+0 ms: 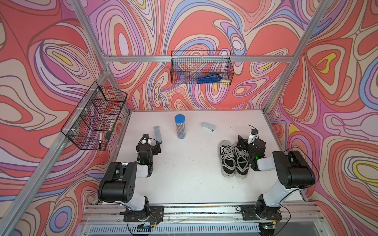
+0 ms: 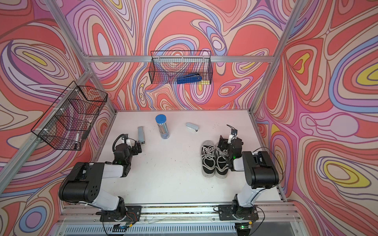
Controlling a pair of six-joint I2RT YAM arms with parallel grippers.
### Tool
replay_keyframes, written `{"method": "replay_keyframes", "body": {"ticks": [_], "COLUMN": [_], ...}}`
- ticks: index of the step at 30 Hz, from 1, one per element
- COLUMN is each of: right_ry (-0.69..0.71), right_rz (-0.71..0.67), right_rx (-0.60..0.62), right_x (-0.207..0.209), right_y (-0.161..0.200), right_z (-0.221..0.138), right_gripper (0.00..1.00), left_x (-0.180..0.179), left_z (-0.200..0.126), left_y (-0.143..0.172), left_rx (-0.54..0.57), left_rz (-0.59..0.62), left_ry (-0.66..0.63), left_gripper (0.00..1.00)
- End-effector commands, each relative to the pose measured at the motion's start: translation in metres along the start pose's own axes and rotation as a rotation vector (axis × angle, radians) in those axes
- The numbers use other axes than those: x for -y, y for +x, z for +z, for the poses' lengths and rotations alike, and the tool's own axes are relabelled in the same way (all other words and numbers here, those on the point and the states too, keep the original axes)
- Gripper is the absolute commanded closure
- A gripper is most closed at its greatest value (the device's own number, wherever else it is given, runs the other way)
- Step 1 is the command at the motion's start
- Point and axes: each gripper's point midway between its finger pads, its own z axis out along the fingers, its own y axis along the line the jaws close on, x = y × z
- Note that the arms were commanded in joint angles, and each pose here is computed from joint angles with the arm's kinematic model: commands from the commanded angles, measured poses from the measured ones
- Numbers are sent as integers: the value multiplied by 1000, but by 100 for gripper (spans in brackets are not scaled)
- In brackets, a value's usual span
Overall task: Remove the insole from the shoe
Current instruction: Move the shoe to the center of the board.
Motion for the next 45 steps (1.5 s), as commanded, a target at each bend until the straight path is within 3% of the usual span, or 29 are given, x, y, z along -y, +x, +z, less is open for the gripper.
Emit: {"method": "replay_keyframes", "body": {"ticks": [1, 8, 11, 15, 19, 21, 24, 28, 33, 37, 45], "right_ry": [9, 57, 83, 98, 47, -2, -86, -99, -172, -206, -173], "right_rz": [-2, 12, 69, 249, 383, 417, 422, 295, 263, 254, 231], "right_rx": [9, 45, -11, -184, -453, -539, -647, -825, -922, -974, -1030], "right_x": [2, 10, 14, 10, -11, -25, -55, -89, -129, -161, -177], "right_y": [-3, -25, -44, -56, -45, -43, -41, -23, -13, 6, 49], "right_z": [2, -14, -23, -36, -58, -75, -106, -148, -182, -193, -187], "right_gripper": [2, 7, 10, 15, 17, 25, 40, 46, 58, 57, 54], "left_x": [2, -6, -16, -31, -42, -44, -28, 1, 23, 50, 112], "left_z": [1, -17, -32, -55, -81, -92, -106, -125, -150, -169, -204], "left_y": [-4, -15, -31, -57, -76, -82, -94, -91, -79, -60, -7], "left_rx": [13, 88, 110, 121, 73, 38, -29, -108, -197, -324, -566], "left_rz": [10, -17, -35, -108, -220, -270, -279, -302, -402, -486, -419], "left_ry": [5, -21, -68, -133, -166, -169, -67, 113, 247, 353, 416], "left_gripper": [0, 1, 0, 0, 0, 0, 0, 2, 10, 13, 15]}}
